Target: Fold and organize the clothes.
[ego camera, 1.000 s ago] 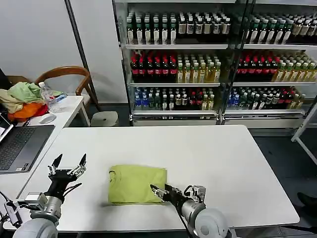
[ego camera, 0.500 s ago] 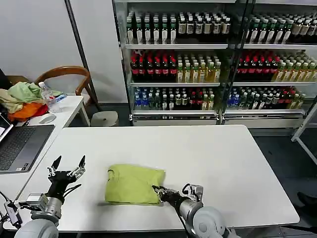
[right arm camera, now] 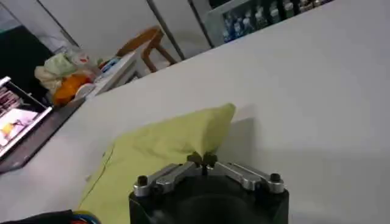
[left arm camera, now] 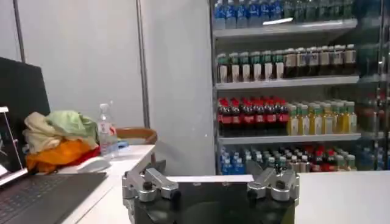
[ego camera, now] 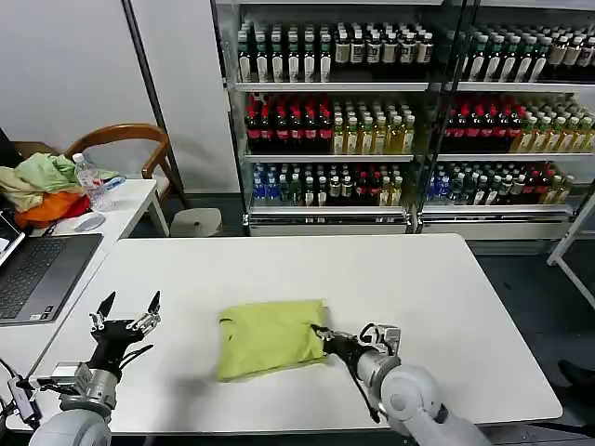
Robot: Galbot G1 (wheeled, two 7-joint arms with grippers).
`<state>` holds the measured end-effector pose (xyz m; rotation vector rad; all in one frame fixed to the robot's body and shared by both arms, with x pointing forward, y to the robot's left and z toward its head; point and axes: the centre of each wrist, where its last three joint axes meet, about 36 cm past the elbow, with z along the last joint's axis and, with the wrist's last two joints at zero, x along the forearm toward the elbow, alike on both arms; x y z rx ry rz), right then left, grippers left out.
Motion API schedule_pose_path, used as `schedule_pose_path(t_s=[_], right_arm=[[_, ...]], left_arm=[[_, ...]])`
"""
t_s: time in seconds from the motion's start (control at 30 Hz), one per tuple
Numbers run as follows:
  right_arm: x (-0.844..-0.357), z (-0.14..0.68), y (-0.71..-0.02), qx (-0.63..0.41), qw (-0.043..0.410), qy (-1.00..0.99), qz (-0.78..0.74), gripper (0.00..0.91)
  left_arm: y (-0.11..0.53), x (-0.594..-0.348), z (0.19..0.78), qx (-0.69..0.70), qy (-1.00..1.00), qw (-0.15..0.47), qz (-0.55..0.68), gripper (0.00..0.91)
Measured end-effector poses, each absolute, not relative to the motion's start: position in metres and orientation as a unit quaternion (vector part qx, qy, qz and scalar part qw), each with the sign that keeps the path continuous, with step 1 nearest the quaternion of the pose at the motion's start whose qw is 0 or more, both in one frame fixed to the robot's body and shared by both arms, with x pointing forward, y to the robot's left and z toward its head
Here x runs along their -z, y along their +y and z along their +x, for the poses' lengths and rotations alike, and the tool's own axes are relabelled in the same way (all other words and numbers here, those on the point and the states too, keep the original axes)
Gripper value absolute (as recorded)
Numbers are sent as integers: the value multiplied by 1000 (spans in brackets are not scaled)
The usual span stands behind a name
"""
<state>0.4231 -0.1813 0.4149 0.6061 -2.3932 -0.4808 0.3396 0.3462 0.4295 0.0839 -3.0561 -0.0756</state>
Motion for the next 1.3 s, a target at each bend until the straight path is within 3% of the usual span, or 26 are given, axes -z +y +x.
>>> schedule_pose_path(t_s=[1.0, 1.03, 1.07, 1.3], right_arm=[[-406, 430, -245, 90, 277, -938, 187, 0], [-405, 430, -245, 87, 274, -939, 186, 91], [-405, 430, -245, 85, 272, -940, 186, 907], [-409, 429, -252, 48, 251, -950, 178, 907]], left_arm=[[338, -422, 345, 31, -998, 45, 7, 907], [338, -422, 346, 31, -998, 45, 7, 907], [338, -422, 346, 32, -998, 45, 7, 907], [336, -423, 347, 30, -999, 41, 3, 907]])
